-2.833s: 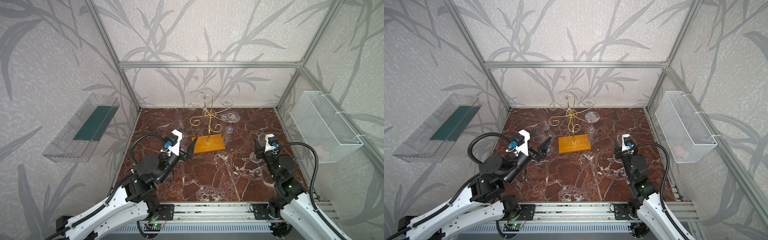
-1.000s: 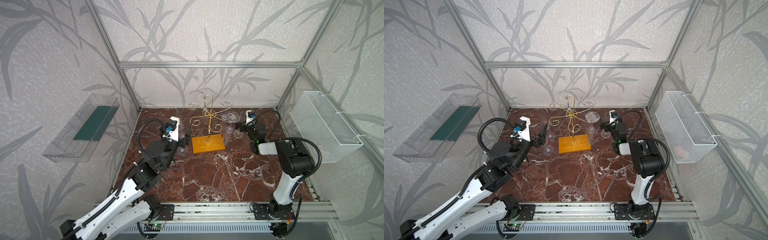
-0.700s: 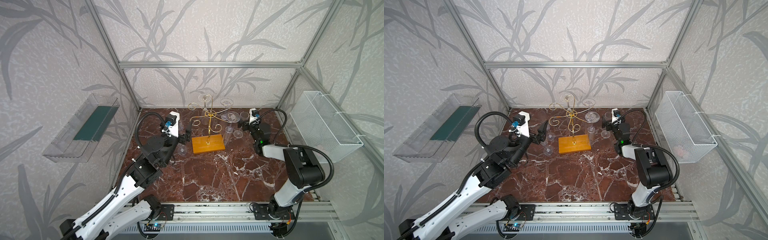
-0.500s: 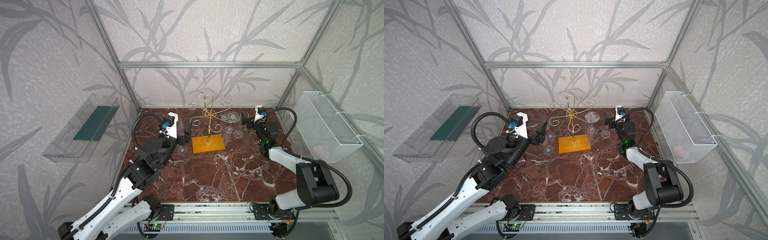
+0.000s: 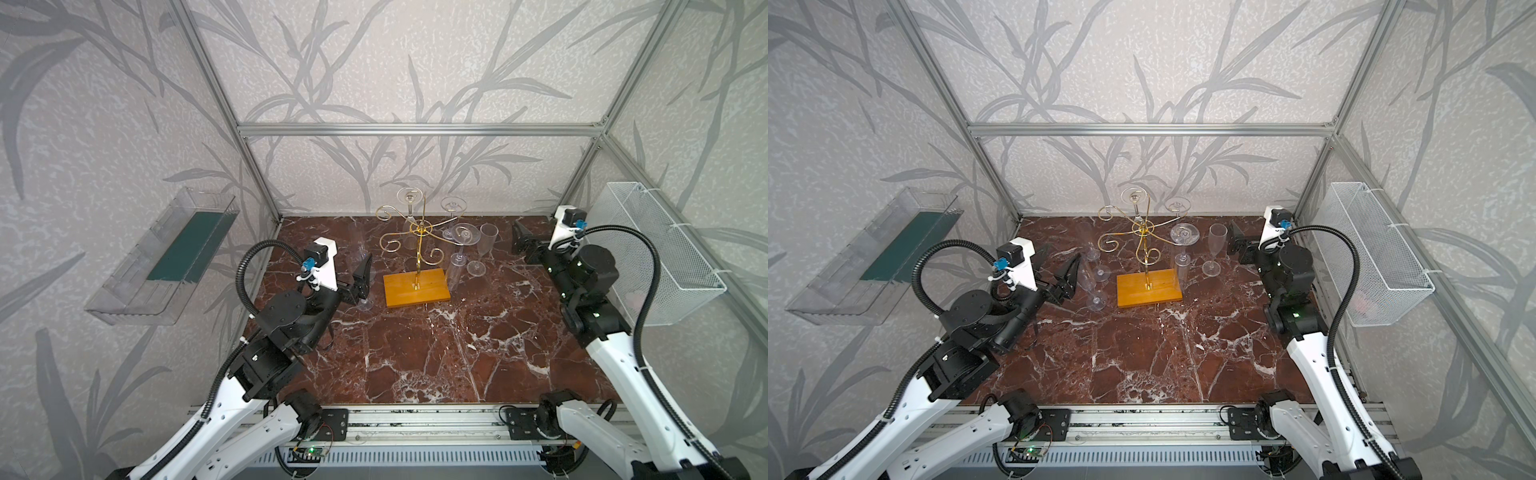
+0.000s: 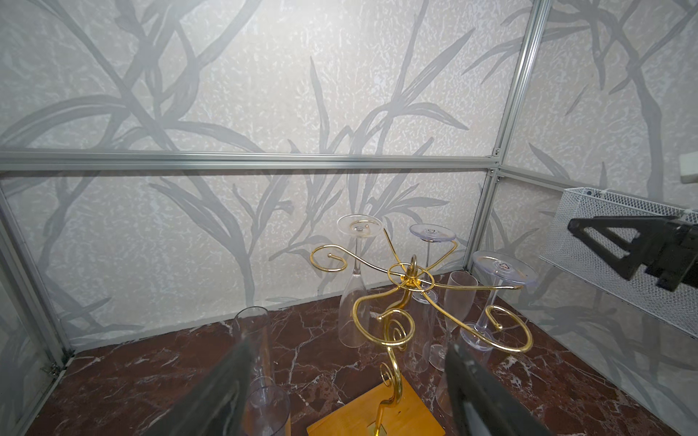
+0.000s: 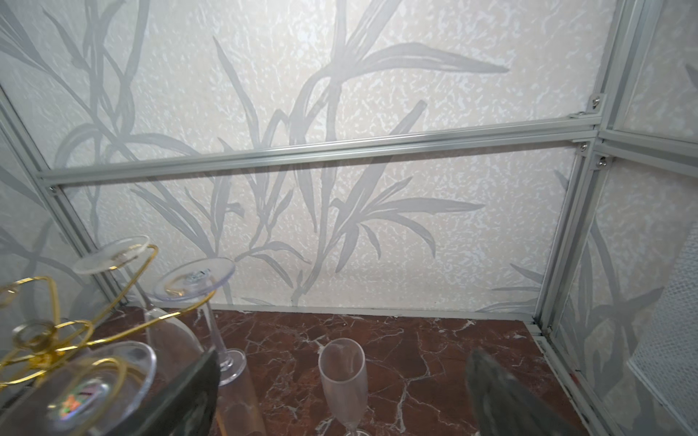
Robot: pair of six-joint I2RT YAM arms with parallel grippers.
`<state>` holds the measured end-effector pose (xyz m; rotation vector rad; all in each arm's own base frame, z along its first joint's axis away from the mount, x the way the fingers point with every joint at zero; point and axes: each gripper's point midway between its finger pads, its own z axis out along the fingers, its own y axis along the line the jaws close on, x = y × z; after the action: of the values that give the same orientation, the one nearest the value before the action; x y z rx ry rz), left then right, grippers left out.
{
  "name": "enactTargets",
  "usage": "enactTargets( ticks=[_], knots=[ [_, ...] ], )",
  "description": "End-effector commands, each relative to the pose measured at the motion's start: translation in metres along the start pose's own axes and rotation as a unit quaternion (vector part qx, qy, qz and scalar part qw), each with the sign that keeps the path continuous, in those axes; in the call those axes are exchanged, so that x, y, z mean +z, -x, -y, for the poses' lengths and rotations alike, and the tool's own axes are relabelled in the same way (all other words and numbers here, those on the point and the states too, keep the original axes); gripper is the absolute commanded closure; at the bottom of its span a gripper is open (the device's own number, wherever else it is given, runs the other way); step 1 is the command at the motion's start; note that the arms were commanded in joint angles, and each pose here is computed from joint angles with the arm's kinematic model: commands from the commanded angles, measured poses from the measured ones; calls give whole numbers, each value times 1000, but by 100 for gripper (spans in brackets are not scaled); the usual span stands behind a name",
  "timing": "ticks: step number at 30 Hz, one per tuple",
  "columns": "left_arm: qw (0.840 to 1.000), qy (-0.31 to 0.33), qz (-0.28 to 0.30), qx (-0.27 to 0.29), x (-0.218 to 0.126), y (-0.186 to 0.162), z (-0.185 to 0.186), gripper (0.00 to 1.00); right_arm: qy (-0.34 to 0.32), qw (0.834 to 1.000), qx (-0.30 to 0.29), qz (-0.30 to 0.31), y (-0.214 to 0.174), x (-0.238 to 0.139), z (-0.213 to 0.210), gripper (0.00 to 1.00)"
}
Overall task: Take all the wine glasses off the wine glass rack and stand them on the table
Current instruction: 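Move the right gripper to a hanging glass's stem on the rack, then close the right gripper on the hanging glass's stem beside its foot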
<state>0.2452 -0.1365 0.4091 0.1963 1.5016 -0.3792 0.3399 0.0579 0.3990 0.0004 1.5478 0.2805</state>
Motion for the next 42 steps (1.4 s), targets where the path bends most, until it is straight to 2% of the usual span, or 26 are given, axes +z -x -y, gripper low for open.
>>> enactTargets(
  ticks=[1,5,9,12,21,27,33,42],
  knots=[
    [999,11,-12,-28,0,-11,-5,19,33,989,97,-104,-25,-13,-16,2],
    [999,8,-18,-43,-1,-16,-4,19,125,961,178,-168,-24,-16,-55,9],
    [998,9,-23,-56,-2,-21,-5,19,188,921,270,-208,-23,-11,-82,19],
    [997,7,-25,-67,-4,-25,-5,19,217,897,311,-229,-27,-5,-94,25],
    [997,8,-25,-73,-9,-23,-7,19,250,854,373,-264,-50,13,-104,35],
    [996,1,-14,-84,-12,-23,-6,19,263,834,401,-272,-57,23,-108,46],
    [996,1,-6,-88,-16,-20,-8,19,265,828,412,-274,-62,30,-107,48],
    [995,-1,-9,-94,-15,-23,-7,19,279,811,437,-270,-60,39,-111,61]
  ],
)
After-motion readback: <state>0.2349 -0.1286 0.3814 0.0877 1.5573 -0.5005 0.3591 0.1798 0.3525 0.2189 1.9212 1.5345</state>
